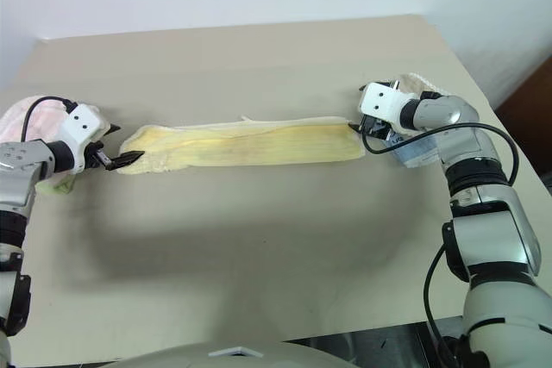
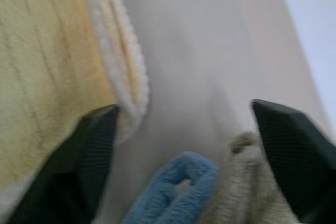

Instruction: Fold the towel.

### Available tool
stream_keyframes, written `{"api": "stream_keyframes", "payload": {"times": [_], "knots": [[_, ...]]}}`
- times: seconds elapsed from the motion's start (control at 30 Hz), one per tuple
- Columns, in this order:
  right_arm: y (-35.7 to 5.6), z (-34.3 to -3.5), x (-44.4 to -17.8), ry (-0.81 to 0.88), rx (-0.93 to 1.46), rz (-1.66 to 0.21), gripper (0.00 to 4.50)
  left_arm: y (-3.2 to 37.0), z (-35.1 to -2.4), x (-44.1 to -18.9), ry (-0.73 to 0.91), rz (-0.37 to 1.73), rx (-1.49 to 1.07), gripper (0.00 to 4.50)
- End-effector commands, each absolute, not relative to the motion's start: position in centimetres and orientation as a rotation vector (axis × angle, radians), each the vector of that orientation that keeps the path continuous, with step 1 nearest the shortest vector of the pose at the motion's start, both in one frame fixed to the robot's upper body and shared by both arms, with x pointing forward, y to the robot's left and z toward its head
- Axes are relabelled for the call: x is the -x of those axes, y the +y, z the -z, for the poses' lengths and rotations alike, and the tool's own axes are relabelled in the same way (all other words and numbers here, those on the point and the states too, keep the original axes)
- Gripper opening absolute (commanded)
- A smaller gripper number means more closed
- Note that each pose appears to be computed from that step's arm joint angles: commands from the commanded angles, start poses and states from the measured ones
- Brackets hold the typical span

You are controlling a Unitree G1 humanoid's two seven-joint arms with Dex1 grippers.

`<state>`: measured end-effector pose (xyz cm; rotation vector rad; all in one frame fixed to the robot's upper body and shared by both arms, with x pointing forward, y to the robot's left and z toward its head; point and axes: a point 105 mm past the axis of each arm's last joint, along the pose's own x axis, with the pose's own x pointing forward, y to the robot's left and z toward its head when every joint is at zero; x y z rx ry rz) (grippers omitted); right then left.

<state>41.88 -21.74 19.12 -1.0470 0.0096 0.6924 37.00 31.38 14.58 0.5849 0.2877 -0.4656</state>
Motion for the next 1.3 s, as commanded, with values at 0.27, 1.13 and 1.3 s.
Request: {"api": "stream_keyframes", "payload": {"times": [0.27, 1.13, 1.3], "knots": [[-22.8, -24.7, -40.5, -0.192, 1.033, -0.522, 4.48, 31.3, -18.3, -38.0, 0.114, 0.378, -0.505, 4.47], [-21.0, -19.1, -43.5, -0.049, 1.079, -0.518, 4.48, 27.0, -17.4, -38.3, 0.095, 0.487, -0.534, 4.47], [-21.7, -19.2, -42.6, -0.050, 1.083, -0.553, 4.48, 27.1, -17.3, -37.8, 0.099, 0.485, -0.537, 4.47]]}}
